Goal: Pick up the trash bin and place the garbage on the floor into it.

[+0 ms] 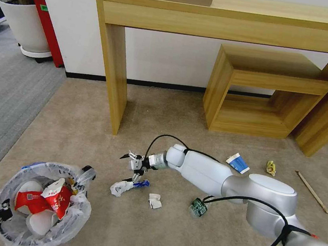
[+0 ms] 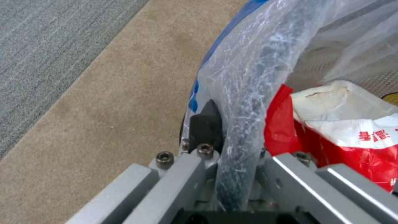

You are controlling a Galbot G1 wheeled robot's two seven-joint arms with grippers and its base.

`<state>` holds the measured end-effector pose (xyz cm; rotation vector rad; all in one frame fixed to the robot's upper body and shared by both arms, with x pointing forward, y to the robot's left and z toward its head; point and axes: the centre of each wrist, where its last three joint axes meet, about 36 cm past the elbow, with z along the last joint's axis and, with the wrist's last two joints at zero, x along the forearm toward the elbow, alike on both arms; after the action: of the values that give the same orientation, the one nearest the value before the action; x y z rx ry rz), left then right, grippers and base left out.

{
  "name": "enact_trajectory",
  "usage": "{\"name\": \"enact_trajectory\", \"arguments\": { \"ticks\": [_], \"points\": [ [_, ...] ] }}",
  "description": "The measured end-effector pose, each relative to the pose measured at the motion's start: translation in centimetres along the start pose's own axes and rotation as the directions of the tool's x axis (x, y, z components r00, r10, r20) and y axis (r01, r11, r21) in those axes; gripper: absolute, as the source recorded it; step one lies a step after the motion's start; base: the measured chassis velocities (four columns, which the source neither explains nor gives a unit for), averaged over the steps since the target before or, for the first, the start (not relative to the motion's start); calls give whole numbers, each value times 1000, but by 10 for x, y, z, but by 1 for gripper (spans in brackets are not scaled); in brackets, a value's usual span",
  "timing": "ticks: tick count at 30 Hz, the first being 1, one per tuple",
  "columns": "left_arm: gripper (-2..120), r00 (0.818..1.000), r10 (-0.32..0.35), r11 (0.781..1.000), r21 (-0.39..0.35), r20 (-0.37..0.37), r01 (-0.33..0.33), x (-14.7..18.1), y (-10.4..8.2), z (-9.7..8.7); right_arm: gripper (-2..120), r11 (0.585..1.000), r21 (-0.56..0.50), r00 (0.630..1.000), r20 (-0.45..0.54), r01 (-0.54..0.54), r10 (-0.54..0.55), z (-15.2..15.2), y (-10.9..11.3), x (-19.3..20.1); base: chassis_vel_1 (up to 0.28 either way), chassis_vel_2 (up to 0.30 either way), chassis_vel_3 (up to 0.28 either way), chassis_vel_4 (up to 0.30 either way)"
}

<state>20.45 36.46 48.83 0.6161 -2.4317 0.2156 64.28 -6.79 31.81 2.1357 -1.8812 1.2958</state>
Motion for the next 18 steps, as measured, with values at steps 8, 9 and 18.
{"name": "enact_trajectory", "arguments": {
  "ticks": [8,9,18],
  "points": [
    [0,1000,8,1000,-7,2,-8,-1,-1,3,100,999,-50,1000,-24,-17,16,14,24,-18,0,0,0,0],
    [0,1000,8,1000,-7,2,-8,-1,-1,3,100,999,-50,1000,-24,-17,16,14,24,-18,0,0,0,0],
    [0,1000,6,1000,-22,1,-6,-3,0,4,100,997,-81,999,-35,-7,4,15,44,-45,0,0,0,0]
  ]
}}
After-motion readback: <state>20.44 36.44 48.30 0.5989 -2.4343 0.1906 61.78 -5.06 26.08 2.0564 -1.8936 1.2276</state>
